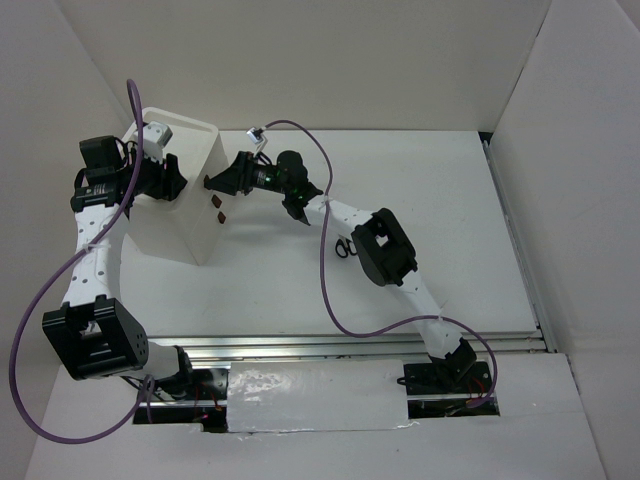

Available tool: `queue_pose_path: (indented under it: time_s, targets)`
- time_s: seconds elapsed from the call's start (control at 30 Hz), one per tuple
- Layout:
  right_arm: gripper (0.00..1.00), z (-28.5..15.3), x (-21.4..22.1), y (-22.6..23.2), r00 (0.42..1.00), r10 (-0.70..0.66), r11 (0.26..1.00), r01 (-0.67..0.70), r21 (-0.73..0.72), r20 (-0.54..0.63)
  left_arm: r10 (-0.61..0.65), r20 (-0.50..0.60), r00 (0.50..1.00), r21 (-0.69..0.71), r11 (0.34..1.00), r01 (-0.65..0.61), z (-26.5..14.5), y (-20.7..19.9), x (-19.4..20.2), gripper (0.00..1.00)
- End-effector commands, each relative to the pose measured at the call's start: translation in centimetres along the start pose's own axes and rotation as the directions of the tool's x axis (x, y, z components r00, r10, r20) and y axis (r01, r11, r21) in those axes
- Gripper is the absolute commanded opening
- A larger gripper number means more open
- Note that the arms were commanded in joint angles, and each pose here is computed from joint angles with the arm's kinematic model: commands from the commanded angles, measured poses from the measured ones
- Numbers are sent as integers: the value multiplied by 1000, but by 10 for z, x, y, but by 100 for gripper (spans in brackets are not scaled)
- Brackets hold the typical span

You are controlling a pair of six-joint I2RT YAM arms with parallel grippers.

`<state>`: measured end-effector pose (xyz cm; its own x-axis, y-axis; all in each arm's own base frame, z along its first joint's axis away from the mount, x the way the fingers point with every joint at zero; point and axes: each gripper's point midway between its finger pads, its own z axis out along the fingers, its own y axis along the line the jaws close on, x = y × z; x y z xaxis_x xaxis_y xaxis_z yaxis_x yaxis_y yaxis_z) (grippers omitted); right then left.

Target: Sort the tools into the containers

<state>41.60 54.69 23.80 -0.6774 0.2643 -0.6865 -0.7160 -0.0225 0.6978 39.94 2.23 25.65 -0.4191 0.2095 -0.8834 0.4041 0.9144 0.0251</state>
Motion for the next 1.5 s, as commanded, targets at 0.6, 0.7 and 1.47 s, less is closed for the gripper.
queue_pose_path:
  time_s: [0.6,0.7,1.47]
  targets:
    - [71,6,-15,-15,932,-361,932,361,26,-1,-165,-253,953,158,965,208,6,-51,78,62]
    - [70,7,-21,-18,914,-406,913,405,54,2,-165,-259,952,158,965,210,6,-52,81,61]
    - [49,20,-9,-1,816,-577,815,578,41,-29,-170,-273,947,145,966,216,8,-51,88,62]
